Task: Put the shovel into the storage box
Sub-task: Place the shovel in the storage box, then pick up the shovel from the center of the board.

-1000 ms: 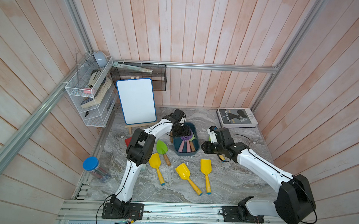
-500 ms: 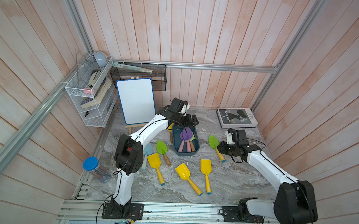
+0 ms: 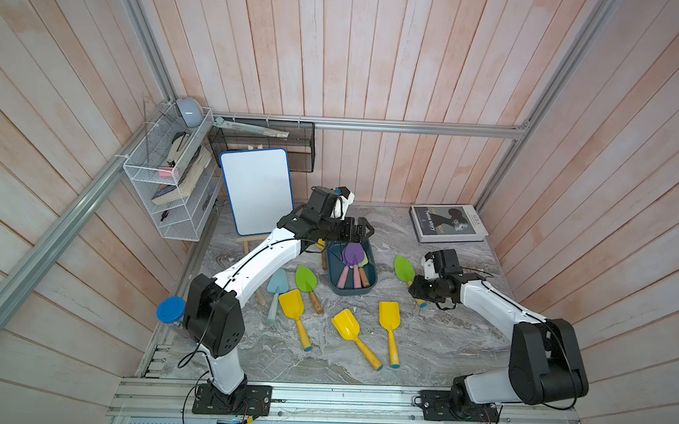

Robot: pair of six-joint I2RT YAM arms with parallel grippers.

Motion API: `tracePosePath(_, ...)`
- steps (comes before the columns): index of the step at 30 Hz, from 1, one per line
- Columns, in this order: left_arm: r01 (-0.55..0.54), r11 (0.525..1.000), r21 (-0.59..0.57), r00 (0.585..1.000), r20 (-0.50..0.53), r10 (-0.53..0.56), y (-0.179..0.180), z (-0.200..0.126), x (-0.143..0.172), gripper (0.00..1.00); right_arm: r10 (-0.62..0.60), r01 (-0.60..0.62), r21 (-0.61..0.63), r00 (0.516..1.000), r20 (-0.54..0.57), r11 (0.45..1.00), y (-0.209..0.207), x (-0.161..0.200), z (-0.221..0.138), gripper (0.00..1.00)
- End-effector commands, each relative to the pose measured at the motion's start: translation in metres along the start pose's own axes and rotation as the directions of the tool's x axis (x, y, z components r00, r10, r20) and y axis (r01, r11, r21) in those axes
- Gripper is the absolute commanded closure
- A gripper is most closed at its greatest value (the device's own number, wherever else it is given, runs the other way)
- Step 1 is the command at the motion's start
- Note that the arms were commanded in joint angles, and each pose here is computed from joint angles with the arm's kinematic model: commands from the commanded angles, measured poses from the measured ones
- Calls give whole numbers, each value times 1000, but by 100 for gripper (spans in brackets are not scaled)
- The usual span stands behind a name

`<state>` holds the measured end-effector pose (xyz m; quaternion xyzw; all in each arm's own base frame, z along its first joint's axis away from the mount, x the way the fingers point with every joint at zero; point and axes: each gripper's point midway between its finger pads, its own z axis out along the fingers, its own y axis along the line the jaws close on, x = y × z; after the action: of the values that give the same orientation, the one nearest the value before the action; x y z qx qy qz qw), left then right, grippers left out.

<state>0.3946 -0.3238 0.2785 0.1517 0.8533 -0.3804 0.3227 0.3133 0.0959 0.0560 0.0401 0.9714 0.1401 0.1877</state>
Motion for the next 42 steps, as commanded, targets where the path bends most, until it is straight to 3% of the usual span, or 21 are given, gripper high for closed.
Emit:
tracePosePath(1,-31,997,76,998,55,27,-16,-13,-11,0,-8,9,59,1000,-16,998,-10,1,0,61)
tracePosePath(9,-28,994,105,995,94,18,-20,-21,-12,0,-21,24,124,999,-24,992,-18,2,0,61)
tracePosePath(42,29,996,84,998,54,-34,-13,-11,-9,0,-184,217,237,971,-152,947,-30,-11,24,57)
